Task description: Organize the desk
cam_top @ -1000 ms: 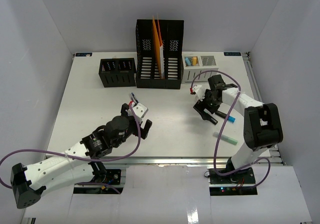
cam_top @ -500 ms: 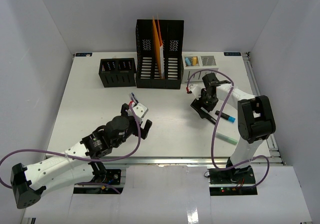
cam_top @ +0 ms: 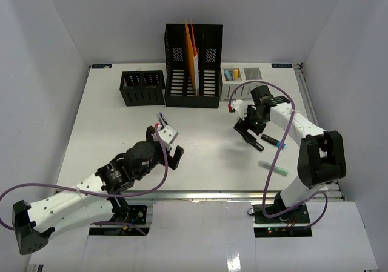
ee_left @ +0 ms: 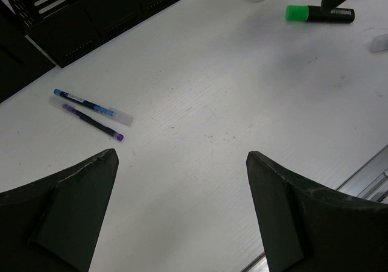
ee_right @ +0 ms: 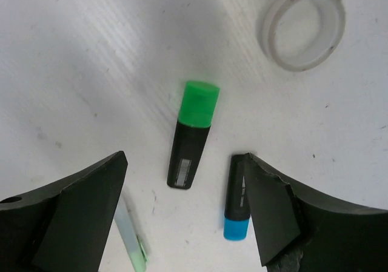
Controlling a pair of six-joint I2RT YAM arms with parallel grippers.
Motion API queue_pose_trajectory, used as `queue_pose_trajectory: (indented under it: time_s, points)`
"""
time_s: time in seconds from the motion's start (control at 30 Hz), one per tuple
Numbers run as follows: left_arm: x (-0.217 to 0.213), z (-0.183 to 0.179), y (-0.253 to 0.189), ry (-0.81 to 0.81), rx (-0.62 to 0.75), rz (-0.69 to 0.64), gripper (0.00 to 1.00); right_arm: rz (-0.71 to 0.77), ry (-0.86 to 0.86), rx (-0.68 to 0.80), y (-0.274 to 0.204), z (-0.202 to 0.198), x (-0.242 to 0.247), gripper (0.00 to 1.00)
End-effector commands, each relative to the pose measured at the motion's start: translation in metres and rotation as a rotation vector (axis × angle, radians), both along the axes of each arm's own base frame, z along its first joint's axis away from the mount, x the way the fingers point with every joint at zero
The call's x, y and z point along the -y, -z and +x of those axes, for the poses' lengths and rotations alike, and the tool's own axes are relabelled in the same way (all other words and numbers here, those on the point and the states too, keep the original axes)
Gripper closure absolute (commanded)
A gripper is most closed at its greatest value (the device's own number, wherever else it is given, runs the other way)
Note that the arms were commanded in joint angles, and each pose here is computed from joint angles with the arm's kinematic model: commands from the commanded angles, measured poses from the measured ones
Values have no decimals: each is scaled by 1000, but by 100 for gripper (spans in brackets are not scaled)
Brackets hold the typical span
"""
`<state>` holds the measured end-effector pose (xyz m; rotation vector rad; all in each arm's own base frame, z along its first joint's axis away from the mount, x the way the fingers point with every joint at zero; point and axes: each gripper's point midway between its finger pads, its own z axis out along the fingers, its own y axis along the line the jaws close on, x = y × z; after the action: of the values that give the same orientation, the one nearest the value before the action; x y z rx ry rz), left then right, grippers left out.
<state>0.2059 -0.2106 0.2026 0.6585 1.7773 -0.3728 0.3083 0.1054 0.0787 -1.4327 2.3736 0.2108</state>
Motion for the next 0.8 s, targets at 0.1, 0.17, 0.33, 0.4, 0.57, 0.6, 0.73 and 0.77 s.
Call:
queue_pose_trajectory:
  time_s: [0.1,0.17,0.33,0.4,0.57,0.6,0.73,0.77]
  points:
    - [-6,-7,-27,6,27,-86,2,-46,-271,-164,-7,-91,26,17]
    - [-6,-8,-30,11,31,-91,2,-98,-254,-199,4,-105,39,20]
    - [-3,-10,-28,33,20,-87,2,-197,-202,-219,30,-120,60,20]
    - [-3,-10,-27,34,17,-84,2,-227,-183,-205,36,-117,65,20]
    - [-4,-10,-26,24,16,-84,2,-301,-164,-143,50,-104,77,21]
    - [-4,-10,-25,23,15,-82,2,-306,-164,-140,53,-103,78,23]
    - [-4,-9,-24,19,12,-79,2,-284,-164,-151,64,-105,73,29]
    - [-4,-9,-23,17,10,-75,2,-280,-162,-151,66,-105,72,32]
